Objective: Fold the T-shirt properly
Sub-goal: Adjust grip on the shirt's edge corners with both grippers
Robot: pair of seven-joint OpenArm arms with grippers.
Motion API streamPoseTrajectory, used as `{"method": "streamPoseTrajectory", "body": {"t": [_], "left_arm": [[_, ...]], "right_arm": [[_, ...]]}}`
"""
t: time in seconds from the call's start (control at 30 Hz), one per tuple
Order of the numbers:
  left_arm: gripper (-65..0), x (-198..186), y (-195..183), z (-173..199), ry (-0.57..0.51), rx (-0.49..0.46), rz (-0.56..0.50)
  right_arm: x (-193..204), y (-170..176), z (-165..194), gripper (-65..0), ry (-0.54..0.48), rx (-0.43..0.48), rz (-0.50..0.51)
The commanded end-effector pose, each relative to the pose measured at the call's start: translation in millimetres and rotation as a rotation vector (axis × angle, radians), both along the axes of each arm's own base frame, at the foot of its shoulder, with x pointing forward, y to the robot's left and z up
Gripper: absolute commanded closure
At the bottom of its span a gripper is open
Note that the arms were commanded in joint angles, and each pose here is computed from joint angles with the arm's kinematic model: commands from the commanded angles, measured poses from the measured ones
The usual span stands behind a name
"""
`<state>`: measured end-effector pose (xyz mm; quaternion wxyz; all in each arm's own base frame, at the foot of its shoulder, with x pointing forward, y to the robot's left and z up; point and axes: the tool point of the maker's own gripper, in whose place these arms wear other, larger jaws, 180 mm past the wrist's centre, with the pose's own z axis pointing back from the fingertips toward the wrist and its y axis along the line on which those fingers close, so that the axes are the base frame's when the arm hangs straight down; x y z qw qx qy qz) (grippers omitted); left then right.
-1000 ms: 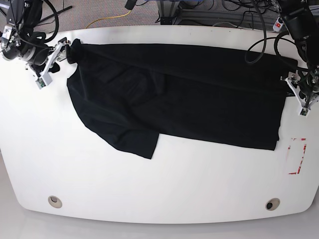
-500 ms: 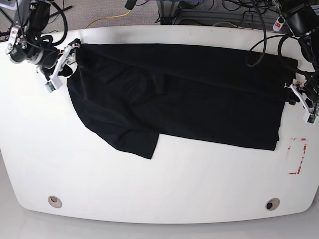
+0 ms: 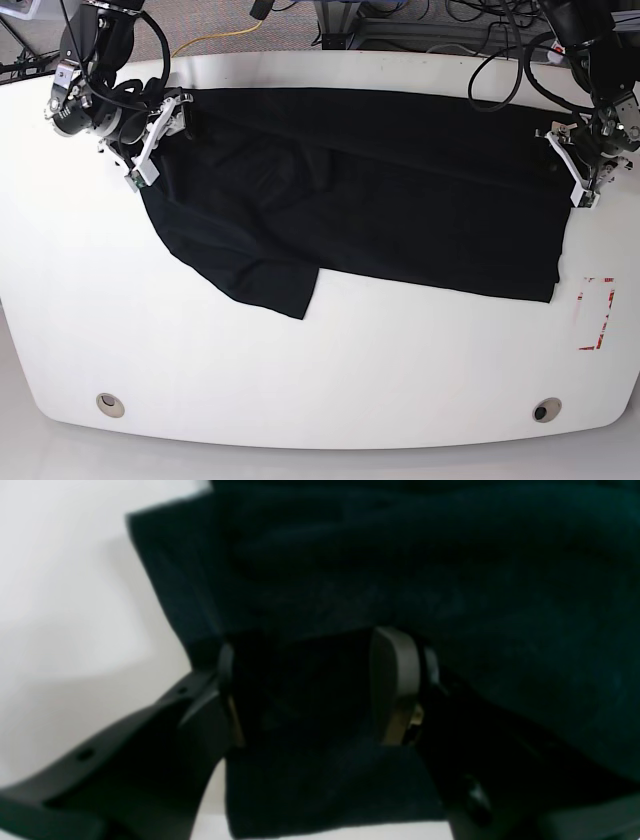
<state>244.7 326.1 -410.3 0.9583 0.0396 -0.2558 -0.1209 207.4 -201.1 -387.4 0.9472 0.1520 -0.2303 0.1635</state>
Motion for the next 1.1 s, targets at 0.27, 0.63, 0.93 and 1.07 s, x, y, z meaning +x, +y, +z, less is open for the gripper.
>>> {"method": "streamPoseTrajectory", "body": {"t": [0.27, 0.63, 0.93, 1.07], "left_arm": [[-31.1, -13, 14, -6, 0.053, 0.034, 0.011], [-31.1, -24, 13, -7, 0.067, 0.048, -0.001], [-31.1, -27, 13, -8, 0.074, 0.049, 0.001], [-31.1, -27, 13, -8, 0.074, 0.049, 0.001]], "right_arm": [[3, 7, -18, -43.6, 0.054, 0.017, 0.032], [1, 20, 0, -20.1, 0.000, 0.074, 0.052], [-3, 28, -2, -12.0, 0.006, 0.108, 0.046], [-2, 30, -3, 0.0, 0.003, 0.115, 0.042]]}}
